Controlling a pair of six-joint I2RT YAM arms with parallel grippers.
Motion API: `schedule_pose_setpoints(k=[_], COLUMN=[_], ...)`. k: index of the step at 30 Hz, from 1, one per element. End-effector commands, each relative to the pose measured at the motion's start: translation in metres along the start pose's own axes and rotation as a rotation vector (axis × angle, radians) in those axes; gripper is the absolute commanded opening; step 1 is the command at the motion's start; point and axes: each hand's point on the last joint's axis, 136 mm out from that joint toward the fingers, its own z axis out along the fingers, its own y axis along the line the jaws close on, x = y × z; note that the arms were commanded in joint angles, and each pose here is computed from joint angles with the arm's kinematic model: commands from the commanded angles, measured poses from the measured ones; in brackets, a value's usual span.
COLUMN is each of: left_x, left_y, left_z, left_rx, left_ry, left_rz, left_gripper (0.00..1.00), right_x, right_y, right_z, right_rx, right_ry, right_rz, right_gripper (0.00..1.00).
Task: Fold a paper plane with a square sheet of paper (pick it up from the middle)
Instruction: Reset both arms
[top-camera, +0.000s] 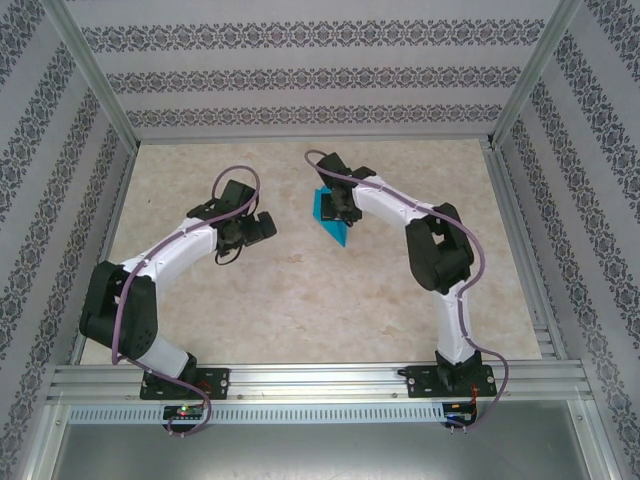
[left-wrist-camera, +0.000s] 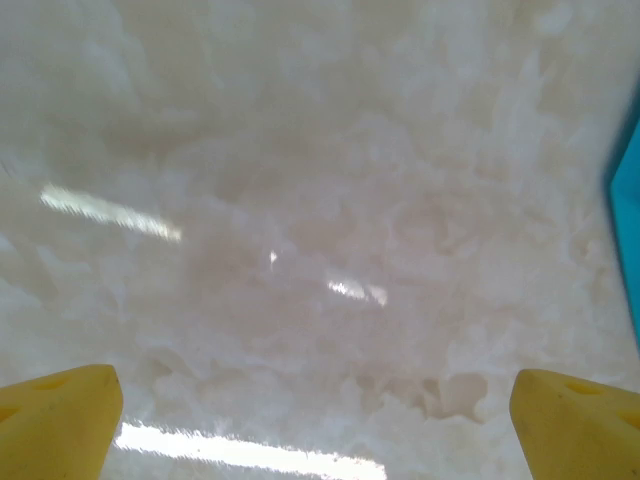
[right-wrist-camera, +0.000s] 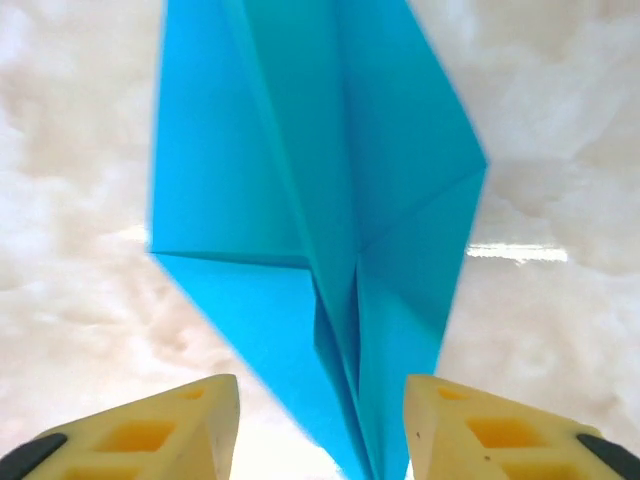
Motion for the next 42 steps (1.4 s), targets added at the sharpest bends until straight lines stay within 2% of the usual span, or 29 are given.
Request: schedule_pose_setpoints(k=[1, 4, 10, 15, 18, 21, 27, 33, 36, 42], left_x=[-0.038, -0.058, -0.089, -0.098, -0.097, -0.093, -0.091, -0.096, -0.098, -0.094], left_y=[0.011, 0.021, 0.056, 0.096, 0.122, 0.137, 0.135, 0.109, 0.105, 0.098], left_z=[-0.03, -0.043, -0.066, -0.07, -0.064, -0.055, -0.039, -0.025, -0.023, -0.005], left_rx=[-0.073, -0.119, -0.19, -0.29, -0.353, -0.394, -0.314, -0.16, -0.08, 0.017], left_ry=[-0.128, -0.206, -0.398, -0.525, -0.579, -0.638, -0.718, -0.801, -0.853, -0.83], left_rz=[0.055, 0.087, 0.111, 0.112, 0.096, 0.136, 0.223, 0.364, 0.369, 0.421], left_gripper=[1.0, 1.0, 1.0, 1.0, 1.0, 1.0, 1.0, 1.0, 1.0, 1.0], right_x=[-0.038, -0.048, -0.041, -0.004, 0.023, 0.046, 0.059, 0.041, 0.033, 0.024], right_y=[0.005, -0.022, -0.123, -0.214, -0.26, -0.29, -0.308, -0.291, -0.286, -0.288], right_z=[-0.077, -0.11, -0.166, -0.187, -0.184, -0.175, -0.142, -0.12, -0.117, -0.113], right_rx=[-0.052, -0.019, 0.193, 0.405, 0.535, 0.611, 0.61, 0.483, 0.412, 0.326], right_ry=[-0.177, -0.279, -0.529, -0.66, -0.711, -0.753, -0.786, -0.863, -0.896, -0.955], right_rz=[0.031, 0.067, 0.175, 0.281, 0.356, 0.388, 0.323, 0.187, 0.158, 0.152], right_gripper=[0.59, 0.71, 0.97, 0.98, 0.98, 0.98, 0.98, 0.98, 0.98, 0.98])
